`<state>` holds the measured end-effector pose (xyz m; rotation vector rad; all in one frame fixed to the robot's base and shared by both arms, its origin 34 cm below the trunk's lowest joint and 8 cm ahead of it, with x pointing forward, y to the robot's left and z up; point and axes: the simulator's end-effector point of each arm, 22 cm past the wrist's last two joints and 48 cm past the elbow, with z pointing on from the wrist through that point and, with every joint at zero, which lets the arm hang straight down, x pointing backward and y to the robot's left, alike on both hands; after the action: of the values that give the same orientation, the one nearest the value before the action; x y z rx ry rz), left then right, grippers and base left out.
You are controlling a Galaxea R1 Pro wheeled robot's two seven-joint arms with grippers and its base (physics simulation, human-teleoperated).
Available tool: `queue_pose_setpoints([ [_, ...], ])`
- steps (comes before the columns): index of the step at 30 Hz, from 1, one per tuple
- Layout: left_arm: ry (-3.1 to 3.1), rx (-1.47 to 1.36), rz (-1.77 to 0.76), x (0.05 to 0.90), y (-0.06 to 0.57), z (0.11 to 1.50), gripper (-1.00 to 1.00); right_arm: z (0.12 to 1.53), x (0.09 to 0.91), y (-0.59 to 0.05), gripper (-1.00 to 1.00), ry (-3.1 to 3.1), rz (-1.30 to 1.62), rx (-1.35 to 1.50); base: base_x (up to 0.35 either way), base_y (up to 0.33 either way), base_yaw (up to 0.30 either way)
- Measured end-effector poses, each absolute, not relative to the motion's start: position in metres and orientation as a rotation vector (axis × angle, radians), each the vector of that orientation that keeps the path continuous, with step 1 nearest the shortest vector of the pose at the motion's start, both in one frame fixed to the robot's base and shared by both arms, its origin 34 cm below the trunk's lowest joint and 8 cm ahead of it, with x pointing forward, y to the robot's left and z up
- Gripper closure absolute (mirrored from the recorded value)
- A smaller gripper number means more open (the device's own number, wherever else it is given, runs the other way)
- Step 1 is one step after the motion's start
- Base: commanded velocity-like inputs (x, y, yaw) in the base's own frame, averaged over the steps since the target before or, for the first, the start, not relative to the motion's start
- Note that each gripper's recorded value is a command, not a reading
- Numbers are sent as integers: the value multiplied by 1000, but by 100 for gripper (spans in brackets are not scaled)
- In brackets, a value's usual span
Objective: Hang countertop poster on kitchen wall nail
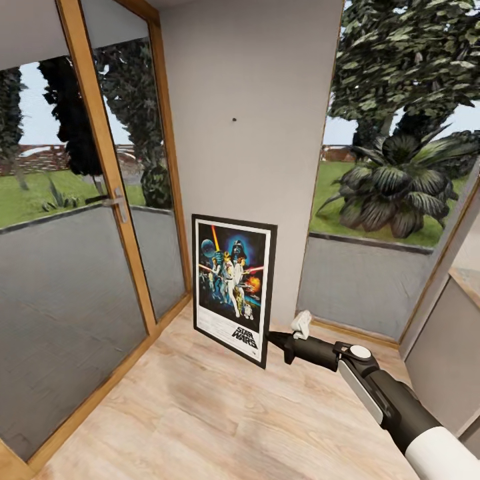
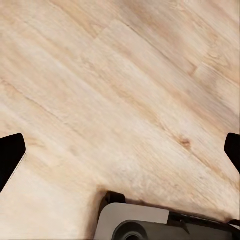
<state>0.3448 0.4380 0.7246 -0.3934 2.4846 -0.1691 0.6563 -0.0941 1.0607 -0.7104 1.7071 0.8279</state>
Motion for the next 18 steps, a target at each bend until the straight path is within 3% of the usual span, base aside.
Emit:
queue_pose_setpoints([
  [18,2486,-393,-170,345,438,724,-100,1060,656,-94,100,1709,828,-712,102,318,-276],
])
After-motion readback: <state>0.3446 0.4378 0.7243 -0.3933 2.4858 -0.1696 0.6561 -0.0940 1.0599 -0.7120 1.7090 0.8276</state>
